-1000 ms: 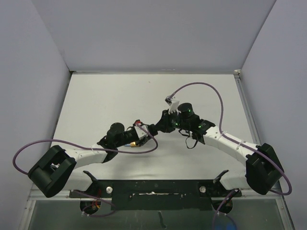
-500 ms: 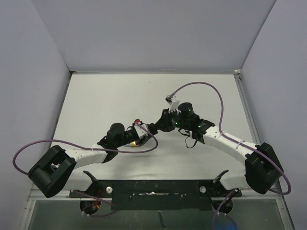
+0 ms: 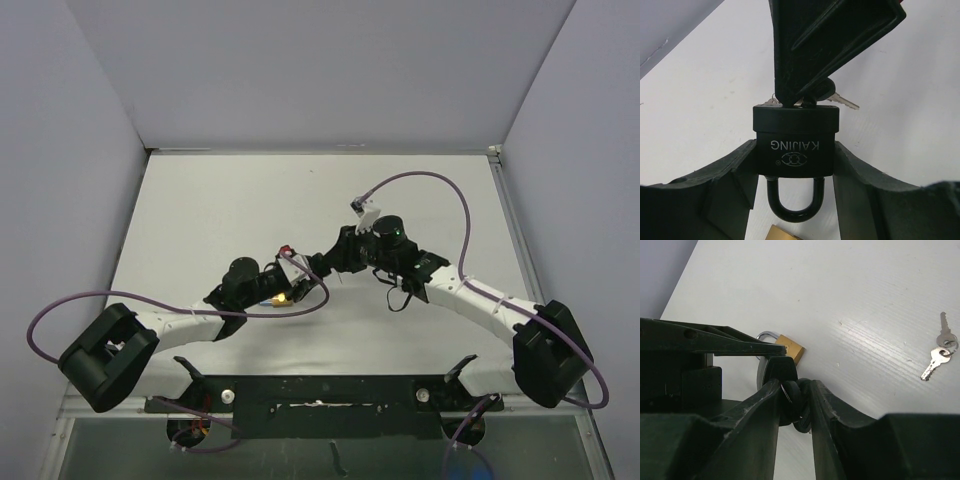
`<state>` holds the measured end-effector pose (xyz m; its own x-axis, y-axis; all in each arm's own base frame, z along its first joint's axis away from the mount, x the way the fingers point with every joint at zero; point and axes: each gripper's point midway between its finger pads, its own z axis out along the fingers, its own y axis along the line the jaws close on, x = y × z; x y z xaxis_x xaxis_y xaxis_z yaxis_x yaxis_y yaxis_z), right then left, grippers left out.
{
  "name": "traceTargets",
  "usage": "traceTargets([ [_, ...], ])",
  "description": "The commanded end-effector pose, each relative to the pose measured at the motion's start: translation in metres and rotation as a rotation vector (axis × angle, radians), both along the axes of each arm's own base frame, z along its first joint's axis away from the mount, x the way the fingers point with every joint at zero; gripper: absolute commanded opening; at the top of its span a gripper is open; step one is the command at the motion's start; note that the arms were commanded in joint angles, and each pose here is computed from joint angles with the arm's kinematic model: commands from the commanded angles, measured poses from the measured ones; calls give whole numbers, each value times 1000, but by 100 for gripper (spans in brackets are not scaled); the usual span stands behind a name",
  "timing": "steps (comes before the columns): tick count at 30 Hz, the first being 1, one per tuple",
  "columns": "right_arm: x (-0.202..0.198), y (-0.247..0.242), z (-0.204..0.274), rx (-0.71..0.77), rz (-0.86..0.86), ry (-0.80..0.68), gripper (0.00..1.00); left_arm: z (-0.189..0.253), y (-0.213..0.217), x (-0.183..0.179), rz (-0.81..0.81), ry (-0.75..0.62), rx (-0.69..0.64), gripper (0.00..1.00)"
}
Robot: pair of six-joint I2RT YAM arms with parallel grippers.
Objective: Unlock with the key
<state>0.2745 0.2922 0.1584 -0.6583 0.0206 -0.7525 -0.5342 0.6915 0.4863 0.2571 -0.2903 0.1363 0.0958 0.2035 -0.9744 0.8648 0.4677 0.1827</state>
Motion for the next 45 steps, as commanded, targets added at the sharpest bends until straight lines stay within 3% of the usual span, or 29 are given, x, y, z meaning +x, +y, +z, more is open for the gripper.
traceTargets([
  [1, -1, -13, 1, -21, -50, -16, 30, 138, -15, 0, -44, -328, -326, 0],
  [8, 1, -22, 16, 15, -75, -57, 33, 128, -12, -2, -37, -315, -319, 0],
  [12, 1, -27, 21, 33, -82, -58, 40, 124, -11, -3, -38, -307, -315, 0],
  [45, 14, -54, 47, 216, -156, -83, 40, 90, -12, -7, -59, -315, -342, 0],
])
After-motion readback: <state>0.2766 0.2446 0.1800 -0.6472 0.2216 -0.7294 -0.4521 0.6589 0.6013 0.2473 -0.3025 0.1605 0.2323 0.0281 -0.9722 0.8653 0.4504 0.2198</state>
